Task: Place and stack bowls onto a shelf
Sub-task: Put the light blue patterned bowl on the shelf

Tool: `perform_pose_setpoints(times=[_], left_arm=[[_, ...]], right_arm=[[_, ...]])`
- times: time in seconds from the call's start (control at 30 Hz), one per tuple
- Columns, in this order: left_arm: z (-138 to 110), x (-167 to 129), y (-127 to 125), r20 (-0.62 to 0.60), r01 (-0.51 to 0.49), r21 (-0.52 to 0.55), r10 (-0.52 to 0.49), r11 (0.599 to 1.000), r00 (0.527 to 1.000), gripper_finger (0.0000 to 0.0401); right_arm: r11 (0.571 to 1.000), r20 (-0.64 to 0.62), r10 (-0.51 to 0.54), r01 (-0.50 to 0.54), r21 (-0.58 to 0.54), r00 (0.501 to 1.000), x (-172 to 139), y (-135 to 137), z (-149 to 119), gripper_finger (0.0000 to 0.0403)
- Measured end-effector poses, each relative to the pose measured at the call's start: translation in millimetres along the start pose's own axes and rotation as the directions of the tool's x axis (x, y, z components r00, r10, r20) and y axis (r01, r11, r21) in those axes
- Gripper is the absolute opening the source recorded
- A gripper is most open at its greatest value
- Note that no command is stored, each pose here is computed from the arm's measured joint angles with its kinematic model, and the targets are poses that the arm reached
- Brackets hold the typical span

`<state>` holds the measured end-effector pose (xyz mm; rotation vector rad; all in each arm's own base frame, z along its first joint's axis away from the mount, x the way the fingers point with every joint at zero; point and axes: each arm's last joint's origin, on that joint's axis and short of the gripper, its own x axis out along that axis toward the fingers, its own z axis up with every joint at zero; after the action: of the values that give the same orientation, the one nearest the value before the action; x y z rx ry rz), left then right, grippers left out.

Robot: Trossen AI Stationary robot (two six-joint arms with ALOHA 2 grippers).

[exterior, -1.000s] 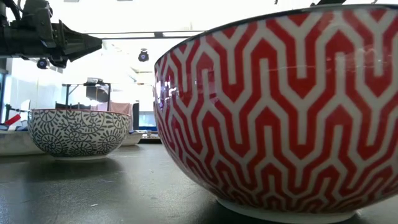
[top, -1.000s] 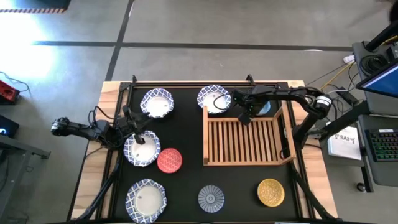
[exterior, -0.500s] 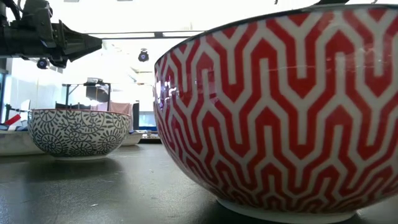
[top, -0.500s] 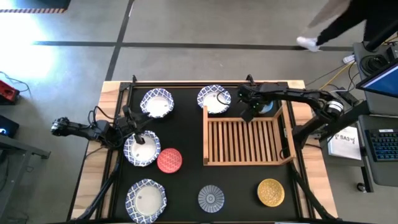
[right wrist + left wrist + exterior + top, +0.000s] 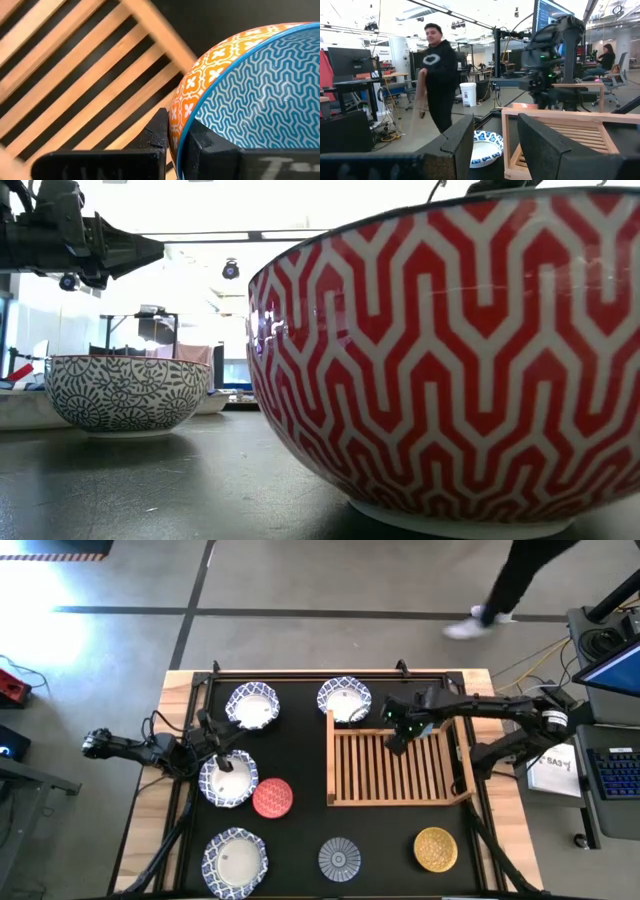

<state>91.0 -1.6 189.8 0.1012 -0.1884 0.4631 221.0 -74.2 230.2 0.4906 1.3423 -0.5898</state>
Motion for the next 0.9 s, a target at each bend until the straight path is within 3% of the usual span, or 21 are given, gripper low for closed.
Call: perform_pose_setpoints(times=[0.4, 0.53, 0.9], left_arm=[[0, 0, 0, 0.0, 0.0, 0.0, 0.0, 1.0, 1.0, 0.0135], [0, 0, 0, 0.0, 0.0, 0.0, 0.0, 1.0, 1.0, 0.0135], [0, 0, 0, 0.0, 0.0, 0.0, 0.0, 1.0, 1.0, 0.0135]], right_arm=[[0.995, -0.148, -0.063, 0.052, -0.08, 0.987, 8, 52, -36, 0.0013], [0.994, -0.193, -0.031, 0.009, -0.113, 0.981, 10, 65, -44, 0.0013], [0.991, -0.246, -0.07, 0.04, -0.127, 0.967, 21, 79, -70, 0.0013]])
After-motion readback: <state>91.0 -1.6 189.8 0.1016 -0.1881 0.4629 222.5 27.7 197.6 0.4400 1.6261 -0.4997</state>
